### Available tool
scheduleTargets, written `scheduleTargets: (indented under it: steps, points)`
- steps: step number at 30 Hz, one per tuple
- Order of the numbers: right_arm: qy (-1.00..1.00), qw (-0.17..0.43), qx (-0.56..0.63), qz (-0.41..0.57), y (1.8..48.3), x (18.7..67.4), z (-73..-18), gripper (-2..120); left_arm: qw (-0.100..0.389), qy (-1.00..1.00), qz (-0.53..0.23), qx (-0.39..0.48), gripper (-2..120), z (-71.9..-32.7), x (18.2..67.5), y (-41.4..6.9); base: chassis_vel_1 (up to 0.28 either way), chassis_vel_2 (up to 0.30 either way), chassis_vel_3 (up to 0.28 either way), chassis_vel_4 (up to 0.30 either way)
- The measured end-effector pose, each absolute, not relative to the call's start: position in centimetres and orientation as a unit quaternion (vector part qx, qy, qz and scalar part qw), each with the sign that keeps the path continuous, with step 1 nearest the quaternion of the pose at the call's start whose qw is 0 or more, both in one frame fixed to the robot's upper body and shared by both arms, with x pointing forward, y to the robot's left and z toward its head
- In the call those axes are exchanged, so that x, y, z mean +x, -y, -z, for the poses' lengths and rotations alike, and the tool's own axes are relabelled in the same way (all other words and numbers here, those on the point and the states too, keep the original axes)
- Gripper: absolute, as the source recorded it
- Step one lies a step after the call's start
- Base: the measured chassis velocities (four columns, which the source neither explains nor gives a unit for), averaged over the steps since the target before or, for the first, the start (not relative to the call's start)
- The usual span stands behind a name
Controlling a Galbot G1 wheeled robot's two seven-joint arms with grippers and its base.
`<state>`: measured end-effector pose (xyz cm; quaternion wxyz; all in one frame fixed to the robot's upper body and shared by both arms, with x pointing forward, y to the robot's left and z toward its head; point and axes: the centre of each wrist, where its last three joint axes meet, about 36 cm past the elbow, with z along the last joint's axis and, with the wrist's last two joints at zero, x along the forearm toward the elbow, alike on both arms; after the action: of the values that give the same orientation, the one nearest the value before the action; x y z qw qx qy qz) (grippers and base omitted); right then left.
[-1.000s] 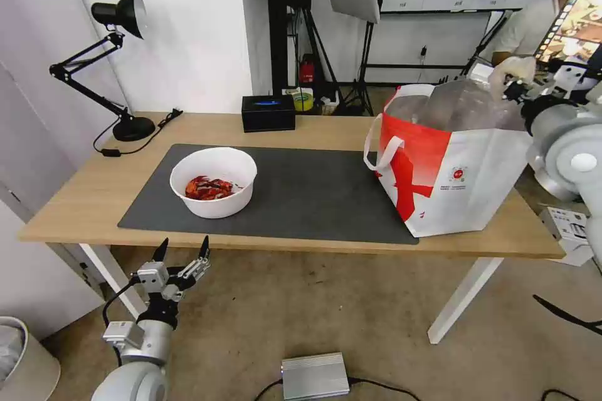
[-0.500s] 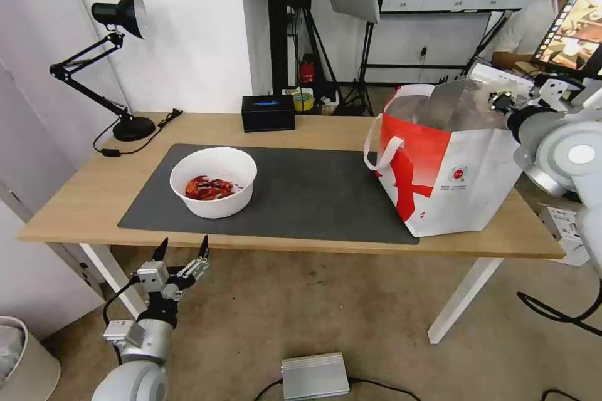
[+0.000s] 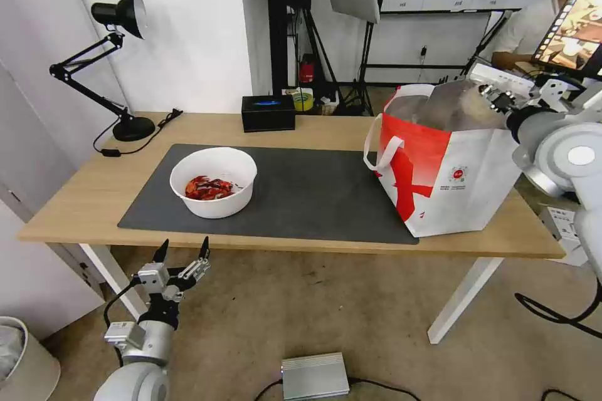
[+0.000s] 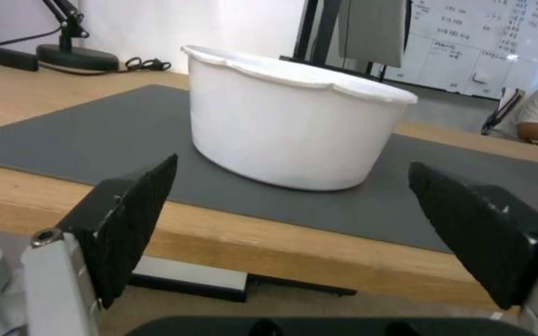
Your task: Pick up the trash from the table and place it into the takeout bag.
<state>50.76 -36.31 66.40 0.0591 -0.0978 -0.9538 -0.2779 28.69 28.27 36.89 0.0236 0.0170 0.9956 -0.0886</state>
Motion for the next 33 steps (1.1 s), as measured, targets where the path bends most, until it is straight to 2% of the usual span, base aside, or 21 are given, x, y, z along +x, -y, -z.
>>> scheduleTargets:
  steps: [3, 19, 27, 33]
  points:
    - [0.955, 0.053, -0.094, 0.276, 36.19, 50.70, -66.08, 92, 0.024, -0.996, 0.088, 0.017, 100, -36.92, 28.69, -28.28, 0.000, 0.000, 0.000, 0.000]
    - [0.940, 0.035, -0.101, 0.323, 36.12, 51.16, -65.79, 92, 0.026, -0.996, 0.088, 0.015, 100, -37.00, 28.66, -28.46, 0.000, 0.000, 0.000, 0.000]
    - [0.943, 0.024, -0.064, 0.324, 35.79, 50.78, -65.73, 100, 0.026, -0.996, 0.087, 0.015, 100, -36.96, 28.55, -28.55, 0.000, 0.000, 0.000, 0.000]
    - [0.942, 0.031, -0.067, 0.326, 35.87, 50.83, -65.74, 100, 0.026, -0.996, 0.086, 0.015, 100, -36.98, 28.57, -28.58, 0.000, 0.000, 0.000, 0.000]
